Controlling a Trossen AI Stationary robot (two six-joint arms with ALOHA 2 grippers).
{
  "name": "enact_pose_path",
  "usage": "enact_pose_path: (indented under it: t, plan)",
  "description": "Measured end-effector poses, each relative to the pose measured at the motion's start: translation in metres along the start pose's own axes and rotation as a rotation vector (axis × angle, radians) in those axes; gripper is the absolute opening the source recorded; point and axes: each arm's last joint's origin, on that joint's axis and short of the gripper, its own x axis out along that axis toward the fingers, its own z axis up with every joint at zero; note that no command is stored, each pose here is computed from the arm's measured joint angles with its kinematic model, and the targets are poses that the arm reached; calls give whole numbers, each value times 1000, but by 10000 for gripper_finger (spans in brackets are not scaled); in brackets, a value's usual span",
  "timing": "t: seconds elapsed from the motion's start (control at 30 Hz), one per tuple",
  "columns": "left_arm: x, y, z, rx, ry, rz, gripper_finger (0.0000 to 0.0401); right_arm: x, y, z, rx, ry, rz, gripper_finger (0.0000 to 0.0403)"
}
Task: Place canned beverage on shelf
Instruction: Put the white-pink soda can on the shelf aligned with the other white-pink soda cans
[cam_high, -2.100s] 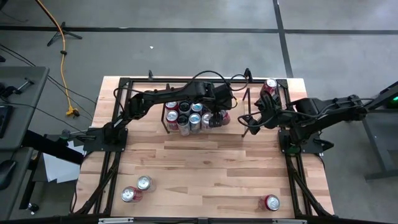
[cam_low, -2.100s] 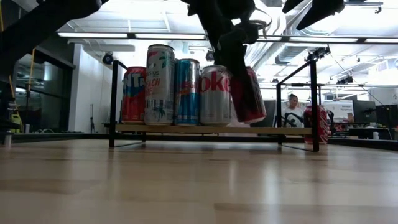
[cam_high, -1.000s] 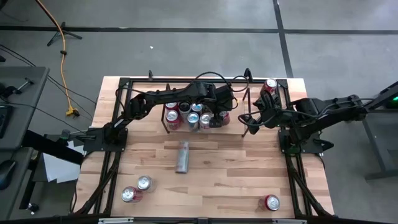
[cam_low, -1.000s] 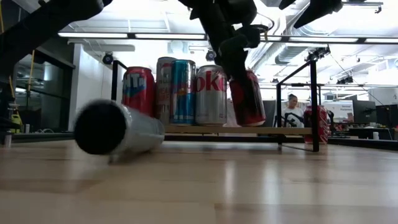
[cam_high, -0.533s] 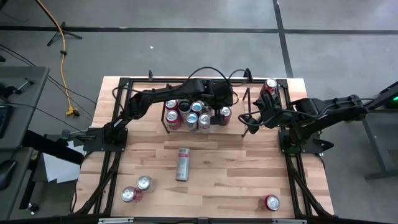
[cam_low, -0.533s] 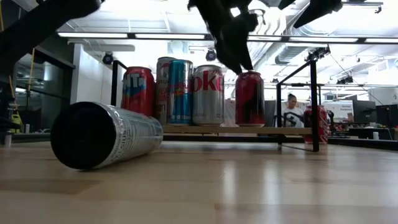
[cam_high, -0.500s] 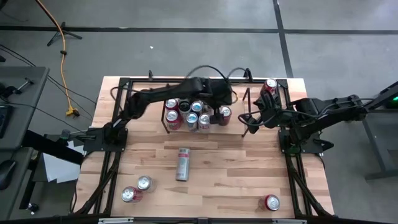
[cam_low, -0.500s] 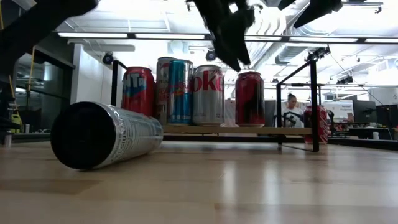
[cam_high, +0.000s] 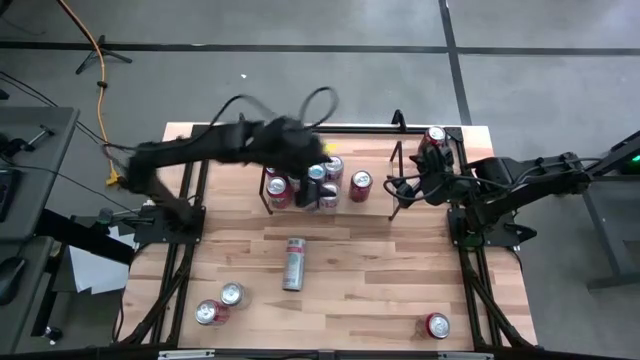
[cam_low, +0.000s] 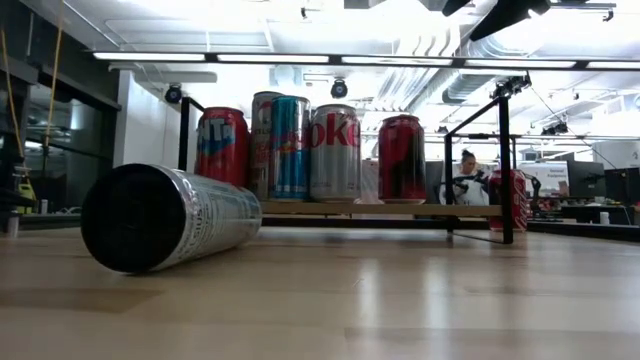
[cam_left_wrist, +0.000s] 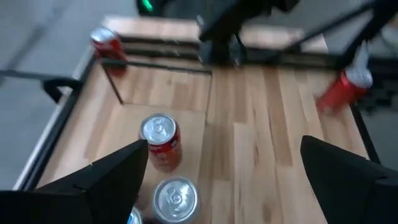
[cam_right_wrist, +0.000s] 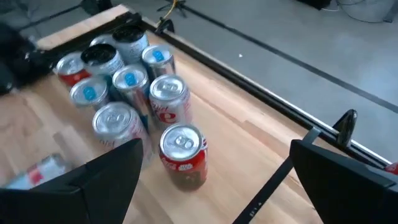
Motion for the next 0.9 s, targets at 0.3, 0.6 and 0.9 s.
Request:
enact_pose_path:
  t: [0.3, 0.6, 0.9]
  plan:
    - [-57, -43, -104, -370, -193, 132, 370, -1, 12, 3, -64, 85, 248, 390]
    - [-101, -46, -125, -382, -208, 110, 370, 30, 81, -18, 178, 425, 557, 390]
    - [-159, -32, -132, -152, -263, 39, 370, 76, 187, -79, 313, 706, 506, 390]
